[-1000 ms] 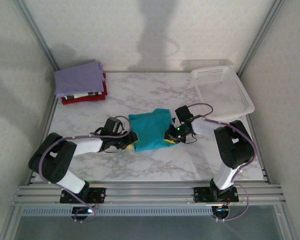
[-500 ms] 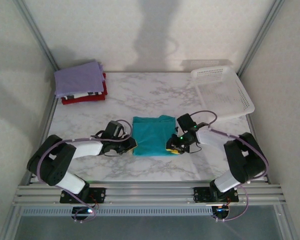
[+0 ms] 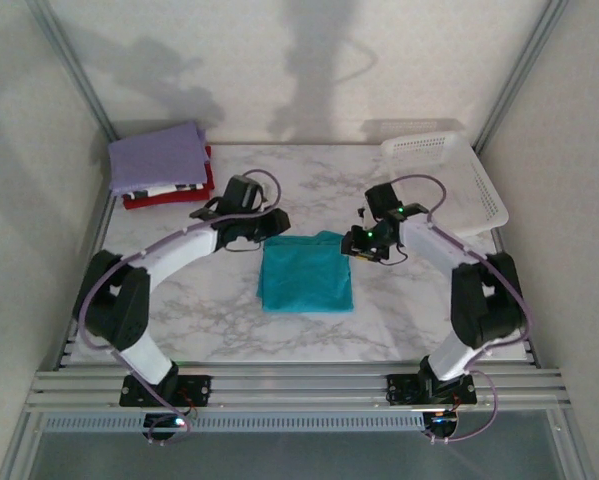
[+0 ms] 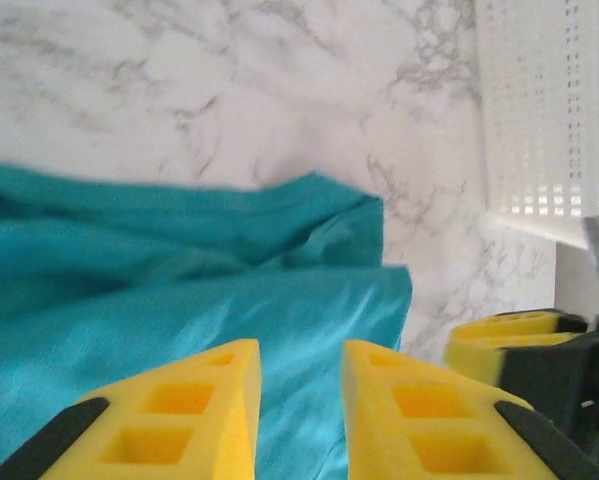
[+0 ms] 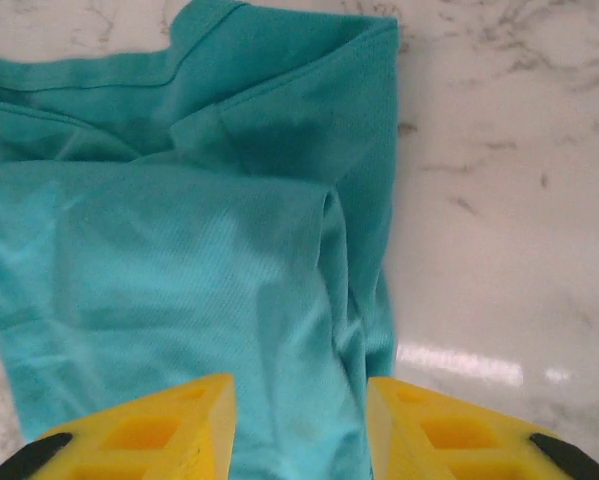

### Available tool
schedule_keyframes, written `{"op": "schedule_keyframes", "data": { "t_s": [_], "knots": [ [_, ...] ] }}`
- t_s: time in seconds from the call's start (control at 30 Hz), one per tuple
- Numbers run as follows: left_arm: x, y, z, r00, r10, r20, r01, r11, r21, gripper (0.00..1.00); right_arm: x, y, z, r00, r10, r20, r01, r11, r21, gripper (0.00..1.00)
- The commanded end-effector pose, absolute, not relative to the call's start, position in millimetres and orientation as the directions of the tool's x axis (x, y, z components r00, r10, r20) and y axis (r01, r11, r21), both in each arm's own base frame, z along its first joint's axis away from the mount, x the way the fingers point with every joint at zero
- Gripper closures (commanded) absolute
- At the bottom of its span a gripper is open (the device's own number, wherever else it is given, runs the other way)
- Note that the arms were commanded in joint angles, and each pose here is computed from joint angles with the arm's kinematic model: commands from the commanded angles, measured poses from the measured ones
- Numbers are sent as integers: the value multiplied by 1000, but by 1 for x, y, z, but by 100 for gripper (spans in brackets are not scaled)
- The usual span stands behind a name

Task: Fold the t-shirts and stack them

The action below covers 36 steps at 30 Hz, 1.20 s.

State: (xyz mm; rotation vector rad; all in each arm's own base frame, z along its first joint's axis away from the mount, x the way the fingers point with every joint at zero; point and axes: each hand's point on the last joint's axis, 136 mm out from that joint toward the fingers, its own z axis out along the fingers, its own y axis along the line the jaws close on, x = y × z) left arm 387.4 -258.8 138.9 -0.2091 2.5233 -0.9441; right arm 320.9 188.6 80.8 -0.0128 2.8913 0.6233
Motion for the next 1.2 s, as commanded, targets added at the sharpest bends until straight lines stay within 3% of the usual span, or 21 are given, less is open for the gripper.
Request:
{"op": "schedule_keyframes", "data": {
  "t_s": [0.0,0.23,0.6,1.0,1.17],
  "knots": [
    [386,-271,103,-926,-221,-305,6,801,-598,76,337,192,74,-973,-47,-225,-132,915,382,60],
    [402,-304,72,-932,-196,-304,33,791,-611,84,353,204,61,-967,-73,-245,-173,892,418,61],
    [443,-346,89,-927,-155,-343,103,773,-626,86,366,205,55,-961,-77,-267,-187,889,418,63],
    [440,-376,41,-969,-78,-235,104,734,-671,92,362,206,71,-953,-43,-299,-181,874,451,100],
    [429,-377,35,-972,-46,-229,118,748,-653,95,361,204,72,-953,-32,-302,-171,878,447,100]
  ]
}}
